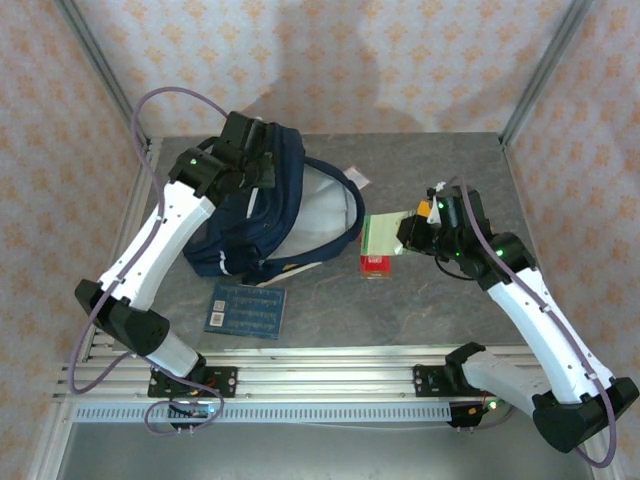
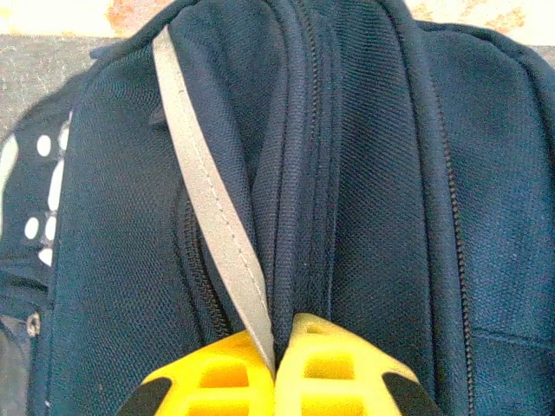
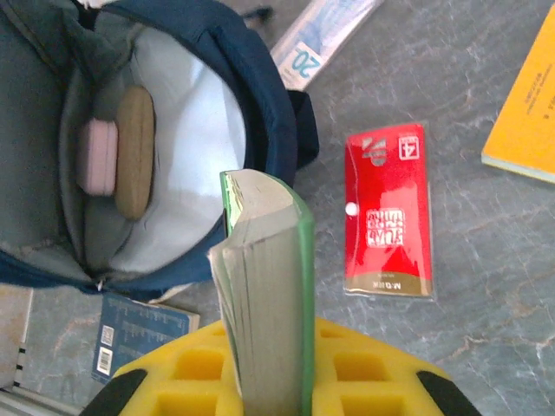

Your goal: Pack the student bag

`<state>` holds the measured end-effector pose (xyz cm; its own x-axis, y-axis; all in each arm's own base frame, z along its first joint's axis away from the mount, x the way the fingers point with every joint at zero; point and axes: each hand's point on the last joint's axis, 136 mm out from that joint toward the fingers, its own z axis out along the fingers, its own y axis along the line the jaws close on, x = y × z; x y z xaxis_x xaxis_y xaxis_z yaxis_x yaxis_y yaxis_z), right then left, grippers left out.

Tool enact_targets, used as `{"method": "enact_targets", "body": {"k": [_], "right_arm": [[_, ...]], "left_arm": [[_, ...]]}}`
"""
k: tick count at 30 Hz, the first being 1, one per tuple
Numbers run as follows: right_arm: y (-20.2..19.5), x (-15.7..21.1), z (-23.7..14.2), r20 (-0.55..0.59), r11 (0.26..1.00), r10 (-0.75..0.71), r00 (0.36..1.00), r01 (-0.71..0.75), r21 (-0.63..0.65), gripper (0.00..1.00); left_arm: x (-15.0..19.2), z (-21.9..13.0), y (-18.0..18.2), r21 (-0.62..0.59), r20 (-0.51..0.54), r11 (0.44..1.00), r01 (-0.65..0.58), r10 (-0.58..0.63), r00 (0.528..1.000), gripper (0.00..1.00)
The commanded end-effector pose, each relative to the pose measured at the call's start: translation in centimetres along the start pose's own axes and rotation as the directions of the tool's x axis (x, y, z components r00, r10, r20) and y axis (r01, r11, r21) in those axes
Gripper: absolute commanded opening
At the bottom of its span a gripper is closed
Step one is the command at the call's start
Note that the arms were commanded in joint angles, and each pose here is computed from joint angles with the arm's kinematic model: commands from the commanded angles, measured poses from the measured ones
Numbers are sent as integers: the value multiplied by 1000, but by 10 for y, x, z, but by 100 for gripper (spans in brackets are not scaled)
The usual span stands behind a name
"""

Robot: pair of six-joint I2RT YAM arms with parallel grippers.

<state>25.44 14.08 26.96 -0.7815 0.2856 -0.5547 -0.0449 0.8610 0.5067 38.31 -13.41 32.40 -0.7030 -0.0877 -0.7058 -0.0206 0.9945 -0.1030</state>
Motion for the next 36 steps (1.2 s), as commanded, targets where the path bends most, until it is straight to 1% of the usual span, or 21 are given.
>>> {"method": "enact_targets", "body": {"k": [1, 4, 8, 11, 14, 16, 23, 26, 29, 30, 34, 36], "right_arm": [[26, -35, -17, 122, 996, -27, 992, 36, -77, 0], [42, -48, -27, 170, 990, -27, 985, 50, -133, 0], [57, -61, -37, 219, 978, -4, 976, 49, -201, 0], [68, -60, -31, 206, 962, 16, 978, 41, -270, 0], [71, -56, -15, 149, 954, 57, 987, -11, -298, 0], [74, -56, -5, 114, 949, 92, 989, -52, -310, 0], [99, -60, 29, 13, 880, 224, 974, -197, -432, 0], [106, -54, 51, -22, 883, 239, 971, -227, -412, 0], [114, -47, 73, -32, 888, 269, 963, -260, -380, 0], [117, -47, 80, -18, 890, 276, 961, -263, -373, 0], [142, -42, 103, 29, 900, 256, 966, -227, -373, 0], [155, -41, 114, 25, 891, 263, 965, -233, -390, 0]], "left_arm": [[-41, -37, -4, 46, 164, 998, -51, 42, 986, 0], [-42, -50, -6, 102, 199, 993, -52, 31, 980, 0], [-40, -61, -12, 173, 207, 982, -74, 37, 978, 0], [-40, -67, -15, 220, 222, 972, -78, 28, 975, 0], [-41, -70, -24, 284, 221, 955, -83, 19, 975, 0], [-42, -71, -25, 293, 223, 952, -87, 20, 975, 0], [-45, -80, -31, 335, 241, 937, -96, 13, 970, 0], [-47, -83, -30, 338, 248, 937, -93, 6, 969, 0], [-49, -84, -28, 332, 256, 939, -91, 3, 967, 0], [-49, -83, -28, 328, 256, 940, -87, 0, 967, 0], [-49, -84, -31, 351, 255, 933, -86, -7, 967, 0], [-49, -84, -32, 355, 255, 931, -86, -8, 967, 0]]}}
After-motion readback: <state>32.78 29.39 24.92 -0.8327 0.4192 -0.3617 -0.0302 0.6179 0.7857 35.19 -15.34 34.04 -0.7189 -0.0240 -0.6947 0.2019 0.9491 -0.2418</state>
